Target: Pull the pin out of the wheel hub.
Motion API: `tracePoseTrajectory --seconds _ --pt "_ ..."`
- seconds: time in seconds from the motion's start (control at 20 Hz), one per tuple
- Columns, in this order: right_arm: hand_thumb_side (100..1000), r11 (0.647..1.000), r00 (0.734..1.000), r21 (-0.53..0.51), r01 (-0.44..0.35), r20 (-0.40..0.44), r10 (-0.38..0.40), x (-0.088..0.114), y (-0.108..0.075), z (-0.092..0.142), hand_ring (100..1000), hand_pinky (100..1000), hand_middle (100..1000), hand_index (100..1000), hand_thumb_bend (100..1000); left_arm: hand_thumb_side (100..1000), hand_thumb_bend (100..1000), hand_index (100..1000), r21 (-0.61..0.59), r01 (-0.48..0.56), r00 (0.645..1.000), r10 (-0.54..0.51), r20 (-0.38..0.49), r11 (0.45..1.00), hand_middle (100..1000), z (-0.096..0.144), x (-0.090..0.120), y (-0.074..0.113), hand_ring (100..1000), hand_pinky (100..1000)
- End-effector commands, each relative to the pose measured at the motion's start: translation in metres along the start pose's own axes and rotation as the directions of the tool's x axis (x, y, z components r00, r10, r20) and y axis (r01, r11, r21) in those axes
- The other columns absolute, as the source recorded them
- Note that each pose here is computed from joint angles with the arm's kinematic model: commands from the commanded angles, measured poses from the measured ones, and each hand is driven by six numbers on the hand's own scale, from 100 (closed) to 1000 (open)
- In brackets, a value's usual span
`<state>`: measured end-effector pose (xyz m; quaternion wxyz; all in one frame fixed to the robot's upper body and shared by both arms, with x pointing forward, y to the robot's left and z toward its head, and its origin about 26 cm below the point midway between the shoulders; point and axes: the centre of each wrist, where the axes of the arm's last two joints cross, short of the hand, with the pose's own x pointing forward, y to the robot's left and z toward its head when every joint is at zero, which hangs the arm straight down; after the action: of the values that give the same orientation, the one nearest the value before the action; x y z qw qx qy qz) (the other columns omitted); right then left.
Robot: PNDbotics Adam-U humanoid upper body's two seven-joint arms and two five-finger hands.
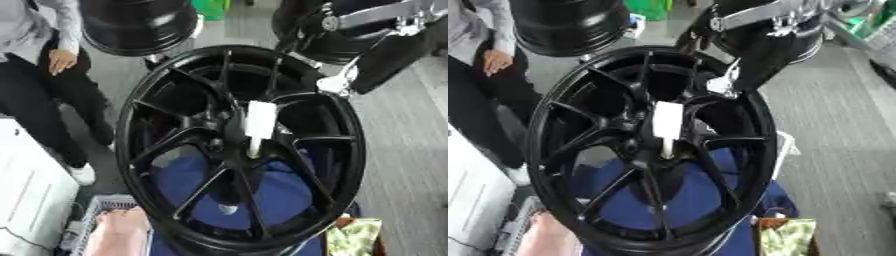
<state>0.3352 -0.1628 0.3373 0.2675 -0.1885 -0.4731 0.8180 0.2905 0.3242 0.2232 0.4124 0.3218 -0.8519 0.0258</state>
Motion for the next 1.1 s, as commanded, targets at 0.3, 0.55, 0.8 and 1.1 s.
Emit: tracePoseTrajectory --seconds 0.3,0.55,0.8,1.1 --pt "582 1.0 0.999 -0.018 -0.024 -0.027 0.024 0.003 0.0 0.015 900 914 884 990 105 728 492 754 -0.008 0.011 1.0 -0.011 0.029 1.0 748 -0.006 0.006 0.005 1000 623" --pt "603 1.0 1.0 -0.008 -0.017 0.016 0.017 0.013 0.004 0.015 891 911 879 985 100 728 490 754 -0.011 0.009 1.0 -0.009 0.028 1.0 749 -0.006 0.006 0.004 1000 623" --pt "584 1.0 0.999 -0.019 -0.015 0.03 0.016 0.02 0.002 0.016 891 912 881 984 100 729 487 754 -0.012 0.007 1.0 -0.007 0.026 1.0 749 -0.006 0.005 0.004 1000 623" --pt "644 0.999 0.999 -0.031 -0.018 0.03 0.019 0.026 -0.001 0.012 895 911 882 985 100 729 484 753 -0.012 0.004 1.0 -0.004 0.024 1.0 750 -0.006 0.005 0.003 1000 623"
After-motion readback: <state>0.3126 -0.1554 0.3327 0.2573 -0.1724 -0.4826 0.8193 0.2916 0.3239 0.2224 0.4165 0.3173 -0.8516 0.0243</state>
